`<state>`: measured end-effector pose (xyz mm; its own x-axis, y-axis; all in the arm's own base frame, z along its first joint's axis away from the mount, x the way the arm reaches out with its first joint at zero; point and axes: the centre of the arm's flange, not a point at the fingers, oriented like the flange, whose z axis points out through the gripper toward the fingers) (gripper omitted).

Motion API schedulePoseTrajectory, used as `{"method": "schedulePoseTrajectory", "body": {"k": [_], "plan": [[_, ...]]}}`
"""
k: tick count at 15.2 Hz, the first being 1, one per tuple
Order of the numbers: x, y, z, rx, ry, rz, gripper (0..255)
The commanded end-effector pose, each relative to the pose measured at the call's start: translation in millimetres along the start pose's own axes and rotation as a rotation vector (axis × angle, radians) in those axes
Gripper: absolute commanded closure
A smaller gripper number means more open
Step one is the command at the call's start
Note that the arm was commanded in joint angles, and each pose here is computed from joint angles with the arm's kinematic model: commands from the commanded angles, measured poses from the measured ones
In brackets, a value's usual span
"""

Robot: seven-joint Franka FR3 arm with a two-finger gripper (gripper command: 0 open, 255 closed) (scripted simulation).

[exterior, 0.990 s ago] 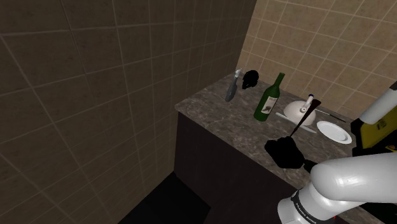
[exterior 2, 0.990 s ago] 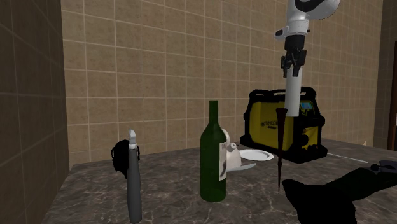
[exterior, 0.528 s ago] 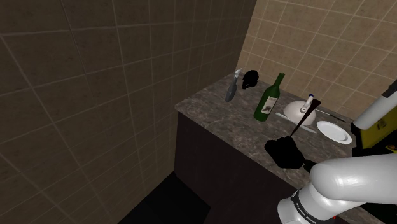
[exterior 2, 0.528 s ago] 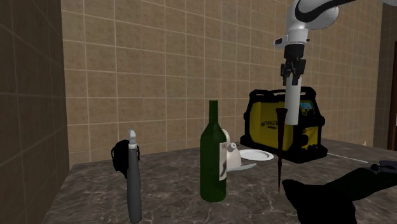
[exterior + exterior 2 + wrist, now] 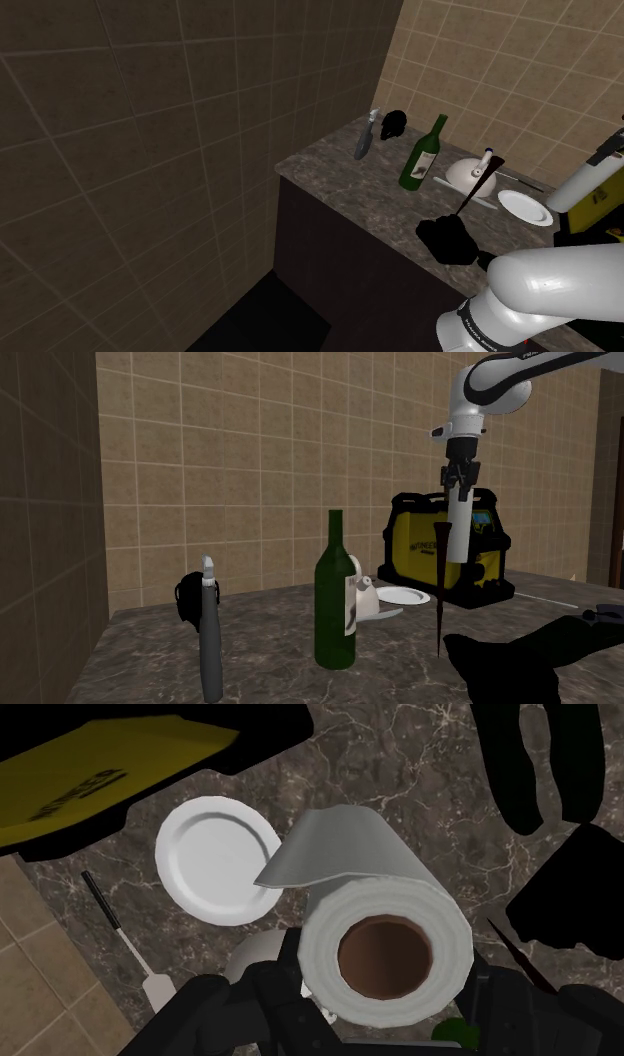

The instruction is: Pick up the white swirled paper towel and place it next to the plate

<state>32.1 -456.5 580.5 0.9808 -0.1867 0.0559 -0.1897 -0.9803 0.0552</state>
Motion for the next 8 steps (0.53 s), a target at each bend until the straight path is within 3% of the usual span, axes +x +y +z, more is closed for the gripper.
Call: {"method": "schedulePoseTrajectory", "body": {"k": [1, 8], "plan": [[-1, 0, 12, 0.000, 0.000, 0.000, 255], [-3, -2, 48, 0.000, 0.000, 0.000, 255]]}}
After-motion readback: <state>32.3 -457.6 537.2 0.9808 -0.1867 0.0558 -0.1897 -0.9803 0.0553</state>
